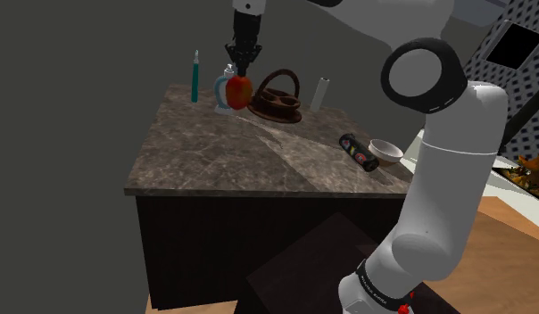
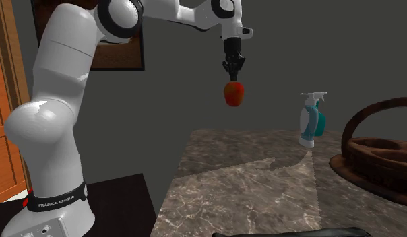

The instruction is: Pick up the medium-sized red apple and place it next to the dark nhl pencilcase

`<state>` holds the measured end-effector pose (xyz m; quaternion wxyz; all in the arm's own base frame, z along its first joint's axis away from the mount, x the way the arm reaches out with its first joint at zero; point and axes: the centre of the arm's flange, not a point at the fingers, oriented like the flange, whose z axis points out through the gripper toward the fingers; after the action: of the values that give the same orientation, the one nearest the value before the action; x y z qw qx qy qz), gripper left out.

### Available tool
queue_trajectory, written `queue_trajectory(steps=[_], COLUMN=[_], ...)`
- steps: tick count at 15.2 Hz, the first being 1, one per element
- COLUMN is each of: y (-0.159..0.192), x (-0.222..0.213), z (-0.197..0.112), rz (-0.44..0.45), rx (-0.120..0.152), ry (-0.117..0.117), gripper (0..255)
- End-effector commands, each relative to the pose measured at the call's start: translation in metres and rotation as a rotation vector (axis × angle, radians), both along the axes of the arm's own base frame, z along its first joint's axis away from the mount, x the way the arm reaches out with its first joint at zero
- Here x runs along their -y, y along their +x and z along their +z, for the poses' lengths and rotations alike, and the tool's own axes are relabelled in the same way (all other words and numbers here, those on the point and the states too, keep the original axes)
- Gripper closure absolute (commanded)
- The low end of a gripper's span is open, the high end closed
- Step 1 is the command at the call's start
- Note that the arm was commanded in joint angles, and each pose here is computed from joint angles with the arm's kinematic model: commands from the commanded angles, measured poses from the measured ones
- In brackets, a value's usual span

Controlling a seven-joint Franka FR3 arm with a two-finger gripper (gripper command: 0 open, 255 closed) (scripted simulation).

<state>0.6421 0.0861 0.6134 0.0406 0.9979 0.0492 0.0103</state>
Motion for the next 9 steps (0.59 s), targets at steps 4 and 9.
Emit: queue_trajectory(steps=[4,9], y=[-0.037,-0.022], x=[0.038,0.059], z=[0.004,0.007], rz=[0.000,-0.093], rx=[0.000,-0.026], ry=[0.000,0.057], gripper=[255,0])
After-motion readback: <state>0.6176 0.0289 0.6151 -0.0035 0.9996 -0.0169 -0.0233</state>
